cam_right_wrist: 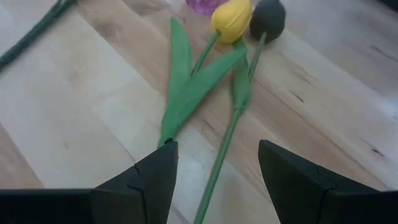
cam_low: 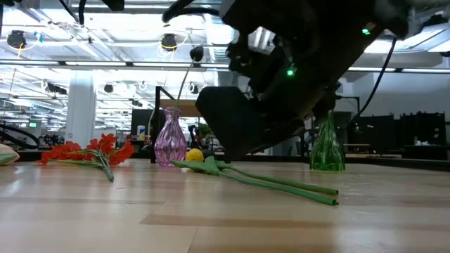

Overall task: Pick and place flowers into a vace then onto a shelf
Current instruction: Put the black tulip into the purple vase

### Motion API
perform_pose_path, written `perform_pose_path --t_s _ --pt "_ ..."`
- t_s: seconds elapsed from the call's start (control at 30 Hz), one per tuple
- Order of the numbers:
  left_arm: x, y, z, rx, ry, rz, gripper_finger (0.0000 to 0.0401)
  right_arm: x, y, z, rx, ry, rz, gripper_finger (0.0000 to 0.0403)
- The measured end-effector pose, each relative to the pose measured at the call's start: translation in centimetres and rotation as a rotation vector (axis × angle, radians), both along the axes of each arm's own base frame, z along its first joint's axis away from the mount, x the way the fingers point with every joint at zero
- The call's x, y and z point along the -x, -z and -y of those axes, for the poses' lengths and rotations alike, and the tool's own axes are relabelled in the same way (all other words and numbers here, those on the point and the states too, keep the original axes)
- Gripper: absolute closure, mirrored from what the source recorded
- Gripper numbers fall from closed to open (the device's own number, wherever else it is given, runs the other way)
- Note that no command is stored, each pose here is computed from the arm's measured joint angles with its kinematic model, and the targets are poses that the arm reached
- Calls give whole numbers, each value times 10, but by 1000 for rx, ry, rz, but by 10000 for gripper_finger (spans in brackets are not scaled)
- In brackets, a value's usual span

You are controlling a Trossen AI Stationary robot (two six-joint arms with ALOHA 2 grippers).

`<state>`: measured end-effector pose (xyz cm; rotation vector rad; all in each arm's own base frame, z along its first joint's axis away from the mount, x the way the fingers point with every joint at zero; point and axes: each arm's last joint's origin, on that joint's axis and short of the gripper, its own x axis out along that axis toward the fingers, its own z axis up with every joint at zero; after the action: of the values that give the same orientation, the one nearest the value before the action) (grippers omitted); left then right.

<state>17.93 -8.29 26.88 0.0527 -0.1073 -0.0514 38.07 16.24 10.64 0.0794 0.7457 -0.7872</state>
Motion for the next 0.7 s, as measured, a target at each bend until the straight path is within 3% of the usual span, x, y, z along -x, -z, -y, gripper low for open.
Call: perform_pose_path --t_s 0.5,0.7 --pt "9 -5 -5 -29 -1 -6 220 -12 1 28 -37 38 -33 186" --pt "9 -5 -5 -29 0 -6 220 -17 2 42 -100 53 -64 186"
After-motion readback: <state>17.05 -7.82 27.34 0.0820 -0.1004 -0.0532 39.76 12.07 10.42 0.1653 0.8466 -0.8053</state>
